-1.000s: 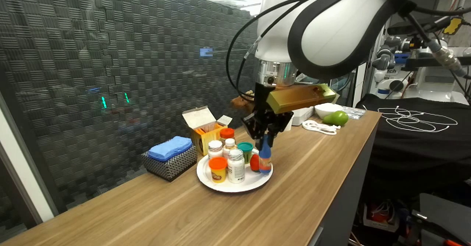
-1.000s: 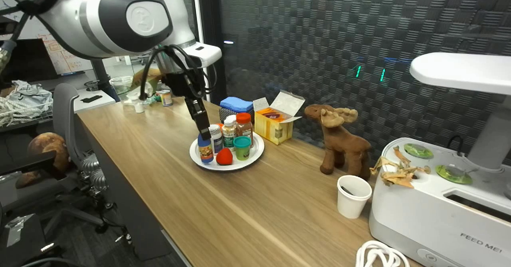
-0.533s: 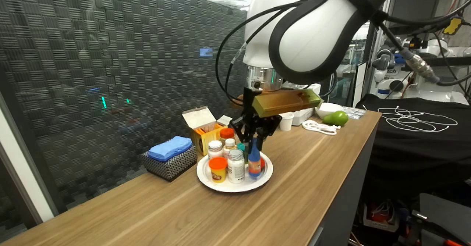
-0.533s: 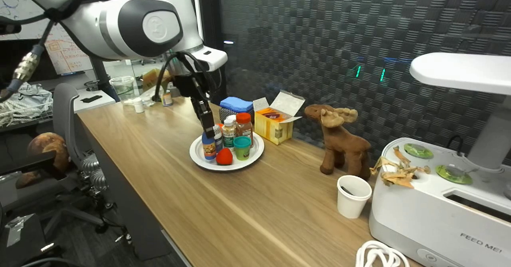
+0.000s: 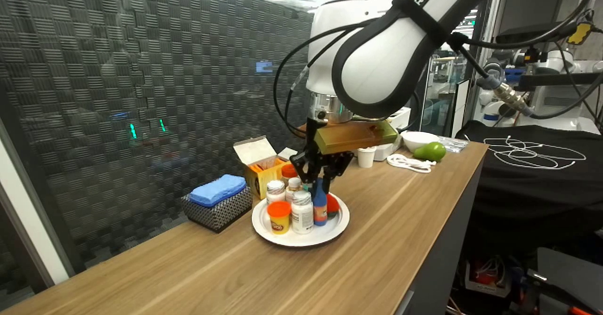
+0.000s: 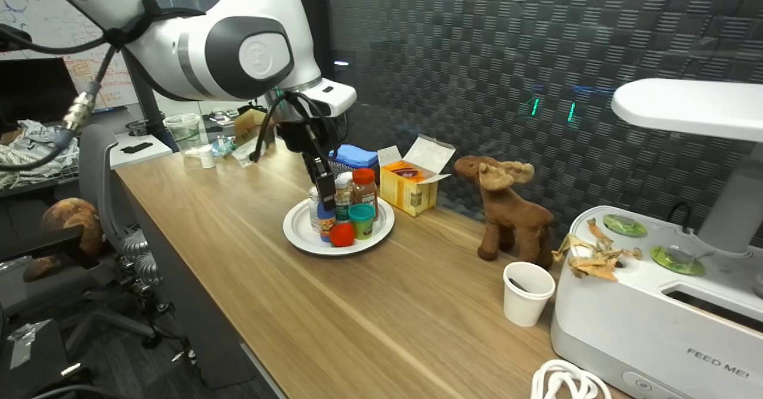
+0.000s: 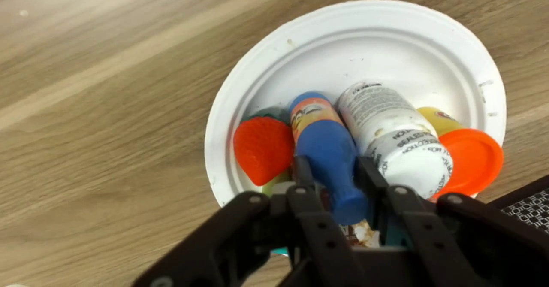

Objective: Place the bottles and orange plush toy on the white plate

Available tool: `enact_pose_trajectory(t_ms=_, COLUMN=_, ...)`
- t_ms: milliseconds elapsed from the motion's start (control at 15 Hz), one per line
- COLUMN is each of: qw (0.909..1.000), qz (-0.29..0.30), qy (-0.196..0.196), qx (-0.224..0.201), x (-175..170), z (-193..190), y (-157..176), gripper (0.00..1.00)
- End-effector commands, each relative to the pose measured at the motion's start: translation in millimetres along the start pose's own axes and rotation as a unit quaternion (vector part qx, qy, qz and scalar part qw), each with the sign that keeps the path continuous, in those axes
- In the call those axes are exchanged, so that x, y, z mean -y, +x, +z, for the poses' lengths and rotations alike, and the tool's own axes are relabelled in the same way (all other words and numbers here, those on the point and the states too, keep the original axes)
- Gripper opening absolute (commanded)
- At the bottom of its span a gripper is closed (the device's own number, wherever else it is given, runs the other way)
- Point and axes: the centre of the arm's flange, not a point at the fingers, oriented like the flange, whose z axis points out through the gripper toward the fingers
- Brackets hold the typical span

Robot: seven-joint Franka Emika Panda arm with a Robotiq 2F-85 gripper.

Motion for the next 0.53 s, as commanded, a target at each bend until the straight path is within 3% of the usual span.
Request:
enact_pose_trajectory(t_ms=0, qw=0.9999, qz=-0.002, qy=0.007, qx=-0.012, x=4.7, z=-3.2, y=8.0, gripper=0.23)
enact_pose_trajectory(t_ms=67, qw=0.9999, qz=-0.008, qy=0.01, qx=-0.004, x=4.7, z=-4.5, y=5.8, gripper=0.55)
enact_pose_trajectory(t_ms=200, qw=0.9998, qz=-0.015, qy=0.011, qx=-0.005, x=5.3, z=-7.6, y=2.7, gripper=0.63)
enact_pose_trajectory(t_ms=467, qw=0.9995, qz=-0.024, qy=0.017, qx=-0.011, x=7.0, z=-16.8, y=-2.7, gripper=0.94)
